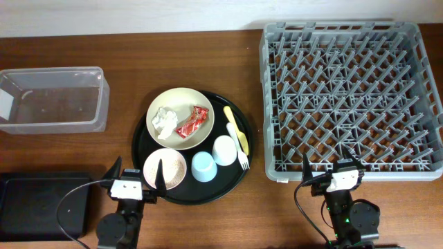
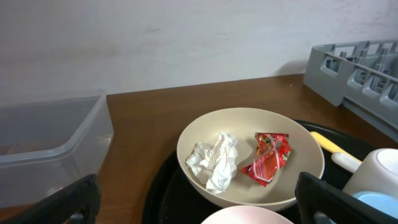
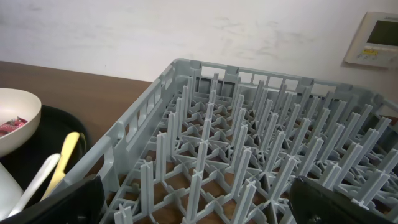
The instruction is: Sort waste into correct bins and load items into the dishwasher rack
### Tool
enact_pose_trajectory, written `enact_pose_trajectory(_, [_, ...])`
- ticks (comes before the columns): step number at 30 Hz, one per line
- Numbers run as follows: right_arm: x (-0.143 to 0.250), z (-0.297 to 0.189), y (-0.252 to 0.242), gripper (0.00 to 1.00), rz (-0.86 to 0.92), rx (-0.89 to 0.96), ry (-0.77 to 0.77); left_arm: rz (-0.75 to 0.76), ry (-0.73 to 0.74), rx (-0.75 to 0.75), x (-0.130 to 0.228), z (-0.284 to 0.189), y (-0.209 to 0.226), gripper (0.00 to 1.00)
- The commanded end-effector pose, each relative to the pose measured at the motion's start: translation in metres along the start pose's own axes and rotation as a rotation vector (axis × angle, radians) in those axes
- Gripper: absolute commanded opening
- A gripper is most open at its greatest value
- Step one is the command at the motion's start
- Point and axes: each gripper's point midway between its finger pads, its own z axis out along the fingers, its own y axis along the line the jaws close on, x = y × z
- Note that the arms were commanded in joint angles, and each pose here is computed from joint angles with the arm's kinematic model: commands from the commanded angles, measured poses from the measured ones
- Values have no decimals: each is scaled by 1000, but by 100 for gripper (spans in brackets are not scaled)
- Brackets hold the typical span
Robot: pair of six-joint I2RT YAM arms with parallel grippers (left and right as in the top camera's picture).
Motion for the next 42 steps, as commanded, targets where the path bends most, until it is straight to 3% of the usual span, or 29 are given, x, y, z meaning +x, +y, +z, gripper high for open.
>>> enact_pose_trajectory(1, [2,0,0,98,8,-3,4,23,-6,-6,1,0,1,99])
enact_pose_trajectory(5, [2,0,0,98,8,-3,4,23,-39,49,-7,0,-9,99])
enact_pose_trajectory(7, [2,0,0,98,8,-4,4,28,-91,199,-24,-6,-34,99])
enact_pose_trajectory(12, [2,0,0,98,8,-4,4,47,-249,270,-107,-37,-42,99])
enact_pose_trajectory(18, [2,0,0,98,8,-4,5,50,-276,268,-196,-77,-35,99])
enact_pose_trajectory(23, [2,0,0,98,8,-3,4,42,-197,274,-272,-74,-30,99])
enact_pose_trajectory(28, [2,0,0,98,8,-4,4,24,-23,287,-319,-14,-30,99])
enact_pose_trajectory(33, [2,0,0,98,8,-4,4,56,240,311,-312,70,-33,99])
enact_pose_trajectory(38, [2,0,0,98,8,-4,4,35,562,316,-232,143,-37,99])
enact_pose_trajectory(42, [2,0,0,98,8,-3,4,12,787,332,-165,163,-42,99])
